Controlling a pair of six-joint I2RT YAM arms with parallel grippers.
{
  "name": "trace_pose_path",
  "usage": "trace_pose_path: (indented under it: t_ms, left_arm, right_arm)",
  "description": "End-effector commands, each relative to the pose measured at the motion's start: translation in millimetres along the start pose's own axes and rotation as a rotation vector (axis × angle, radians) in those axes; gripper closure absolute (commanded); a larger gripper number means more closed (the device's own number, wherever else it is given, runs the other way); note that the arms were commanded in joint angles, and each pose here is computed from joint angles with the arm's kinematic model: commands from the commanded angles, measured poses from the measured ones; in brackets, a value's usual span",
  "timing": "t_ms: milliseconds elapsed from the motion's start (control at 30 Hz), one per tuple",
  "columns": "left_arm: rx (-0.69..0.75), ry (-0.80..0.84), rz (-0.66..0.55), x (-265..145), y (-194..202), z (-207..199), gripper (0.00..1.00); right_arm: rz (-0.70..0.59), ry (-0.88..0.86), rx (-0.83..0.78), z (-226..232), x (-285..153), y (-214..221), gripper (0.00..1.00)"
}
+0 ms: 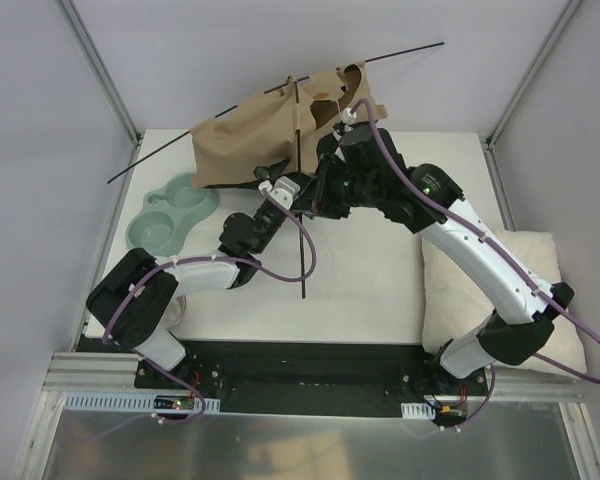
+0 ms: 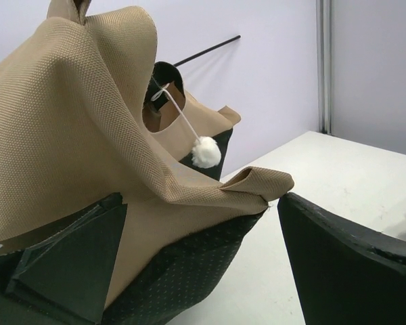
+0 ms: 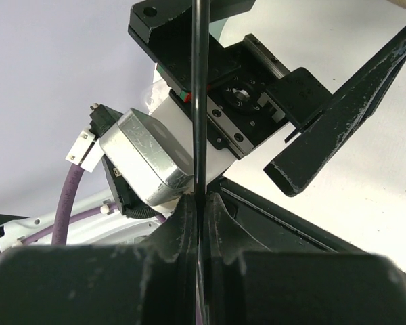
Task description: Set up the pet tent
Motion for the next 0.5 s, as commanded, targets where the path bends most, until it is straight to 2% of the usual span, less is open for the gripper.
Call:
trace_pose_path:
  t_ms: [0,200,333,467]
  left_arm:
    - [0.175,0.277,-0.131,4.2,-21.7,-58.3,0.01]
    - [0.159,0.346,-0.127,-3.1,-24.9,-68.7,0.01]
    - [0.159,0.374,-0.076,-12.3,-24.4,-67.8,0.10]
    - [0.132,0.331,-0.057,-13.2,-28.7,-62.2,0.16]
  right_arm:
    - [-0.147,-0.305,0.022,58.2,11.4,-30.0,1.00]
    - [-0.143,-0.304,0.021,57.3,12.7,-29.8,1.00]
    - [-0.147,-0.307,0.017,56.6,9.8,-31.6,1.00]
    - [-0.136,-0.331,-0.005,56.2,7.7,-33.9,1.00]
Point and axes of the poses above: each gripper's point midway between its finger pads, its own x axis out along the fingers, its own z axis along the line the jaws close on, y = z × x, the point moved 8 cm from there along -x, back along the fingers, and after that the axes turned 4 degrees about x, right-handed, at the moved point
